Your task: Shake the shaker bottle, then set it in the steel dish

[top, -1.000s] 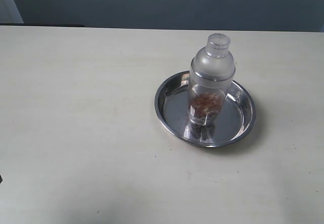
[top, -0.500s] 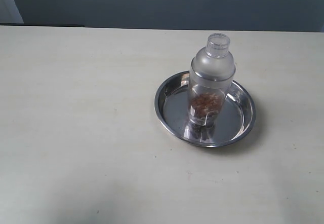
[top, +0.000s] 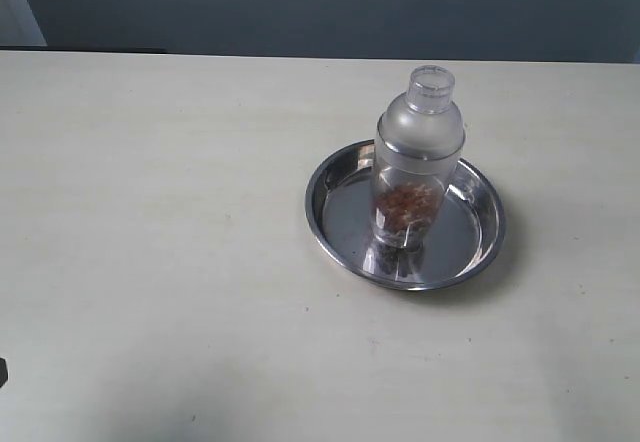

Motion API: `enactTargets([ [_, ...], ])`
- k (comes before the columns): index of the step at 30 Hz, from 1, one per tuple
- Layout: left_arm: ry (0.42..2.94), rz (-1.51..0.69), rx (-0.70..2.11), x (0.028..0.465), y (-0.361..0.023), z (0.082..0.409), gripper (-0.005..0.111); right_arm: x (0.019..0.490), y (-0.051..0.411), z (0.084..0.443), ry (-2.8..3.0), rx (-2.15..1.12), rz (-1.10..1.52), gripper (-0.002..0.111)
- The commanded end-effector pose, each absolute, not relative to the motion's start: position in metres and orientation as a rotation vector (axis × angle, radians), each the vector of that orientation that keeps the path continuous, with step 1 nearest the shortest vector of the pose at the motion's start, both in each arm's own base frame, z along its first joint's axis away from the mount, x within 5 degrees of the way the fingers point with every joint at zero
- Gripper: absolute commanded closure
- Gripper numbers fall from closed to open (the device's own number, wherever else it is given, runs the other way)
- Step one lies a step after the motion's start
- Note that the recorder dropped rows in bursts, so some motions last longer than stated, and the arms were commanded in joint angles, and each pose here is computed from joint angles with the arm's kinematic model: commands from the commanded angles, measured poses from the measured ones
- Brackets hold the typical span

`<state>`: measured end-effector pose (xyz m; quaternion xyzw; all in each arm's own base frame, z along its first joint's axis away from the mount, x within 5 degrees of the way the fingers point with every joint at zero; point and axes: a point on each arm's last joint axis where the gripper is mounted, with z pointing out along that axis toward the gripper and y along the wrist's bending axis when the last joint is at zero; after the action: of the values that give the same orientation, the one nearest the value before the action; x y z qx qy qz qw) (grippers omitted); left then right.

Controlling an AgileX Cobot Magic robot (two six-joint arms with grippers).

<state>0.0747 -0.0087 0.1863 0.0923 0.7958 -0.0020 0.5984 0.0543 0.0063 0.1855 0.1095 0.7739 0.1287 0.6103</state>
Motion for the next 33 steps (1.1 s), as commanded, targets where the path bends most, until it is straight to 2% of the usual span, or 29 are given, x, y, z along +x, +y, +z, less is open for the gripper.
enactTargets([
  [1,1.865,-0.011,0.204,0.0736,-0.0085,0.1839,0.106,0.0542,0.0061,0.1862,1.775,0.247,0.292,0.109],
  [33,1.906,0.005,0.22,0.0724,-0.0078,0.1803,0.106,0.0542,0.0061,0.1862,1.775,0.247,0.292,0.109],
])
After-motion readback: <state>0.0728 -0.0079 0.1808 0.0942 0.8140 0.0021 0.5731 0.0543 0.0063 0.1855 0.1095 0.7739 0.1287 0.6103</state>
